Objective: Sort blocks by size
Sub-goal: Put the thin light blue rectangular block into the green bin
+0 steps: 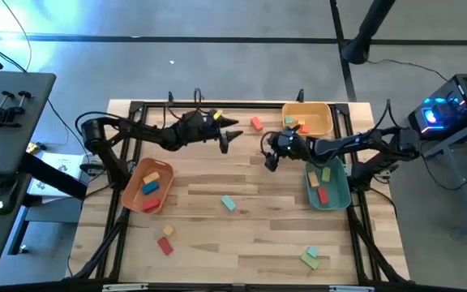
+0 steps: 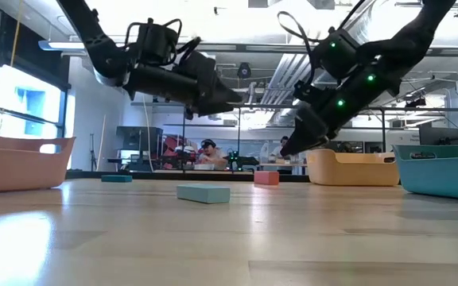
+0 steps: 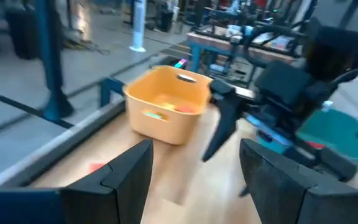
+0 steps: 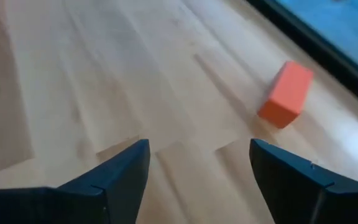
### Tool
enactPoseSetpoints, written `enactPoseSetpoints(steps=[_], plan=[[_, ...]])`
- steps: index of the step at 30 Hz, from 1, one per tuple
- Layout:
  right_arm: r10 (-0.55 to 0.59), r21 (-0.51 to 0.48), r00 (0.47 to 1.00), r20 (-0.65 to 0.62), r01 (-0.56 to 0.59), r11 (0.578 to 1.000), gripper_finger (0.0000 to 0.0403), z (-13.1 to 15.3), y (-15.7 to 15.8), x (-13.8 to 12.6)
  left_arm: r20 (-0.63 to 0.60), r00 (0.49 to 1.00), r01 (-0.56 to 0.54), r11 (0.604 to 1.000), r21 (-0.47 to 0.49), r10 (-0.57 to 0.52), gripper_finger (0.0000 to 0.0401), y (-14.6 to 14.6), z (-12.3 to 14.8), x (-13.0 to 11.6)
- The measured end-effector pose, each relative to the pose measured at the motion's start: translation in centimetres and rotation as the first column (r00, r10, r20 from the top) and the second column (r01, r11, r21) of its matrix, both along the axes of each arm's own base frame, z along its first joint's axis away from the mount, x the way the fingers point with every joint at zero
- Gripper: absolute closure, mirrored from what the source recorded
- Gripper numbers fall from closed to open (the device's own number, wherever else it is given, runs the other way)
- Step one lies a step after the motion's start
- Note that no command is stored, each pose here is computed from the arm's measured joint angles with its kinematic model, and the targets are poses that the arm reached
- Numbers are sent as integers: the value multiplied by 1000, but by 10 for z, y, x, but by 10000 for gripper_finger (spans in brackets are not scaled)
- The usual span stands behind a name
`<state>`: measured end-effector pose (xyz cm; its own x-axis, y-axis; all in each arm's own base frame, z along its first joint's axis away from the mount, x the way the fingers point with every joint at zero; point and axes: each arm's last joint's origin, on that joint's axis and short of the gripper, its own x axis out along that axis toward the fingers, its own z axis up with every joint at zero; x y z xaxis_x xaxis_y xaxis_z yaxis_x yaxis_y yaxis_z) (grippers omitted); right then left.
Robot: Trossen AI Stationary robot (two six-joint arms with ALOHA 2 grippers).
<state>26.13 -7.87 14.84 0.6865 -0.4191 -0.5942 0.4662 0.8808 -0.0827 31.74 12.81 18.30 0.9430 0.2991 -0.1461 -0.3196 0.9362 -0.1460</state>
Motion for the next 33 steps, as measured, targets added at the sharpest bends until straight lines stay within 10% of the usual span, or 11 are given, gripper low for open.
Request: enactPoseSetpoints(steps=[13, 20, 33], plan=[[128, -81, 990, 56, -124, 989, 125, 8, -15, 2, 44, 998, -60, 984, 170, 53, 174, 22, 15, -3], [163, -123, 986, 35, -157, 980, 126, 6, -14, 4, -69, 996, 77, 964, 253, -61, 174, 14, 9, 1], [244, -16, 968, 61, -244, 970, 126, 3, 48, 15, -317, 887, 435, 841, 321, -337, 174, -101, 22, 9]])
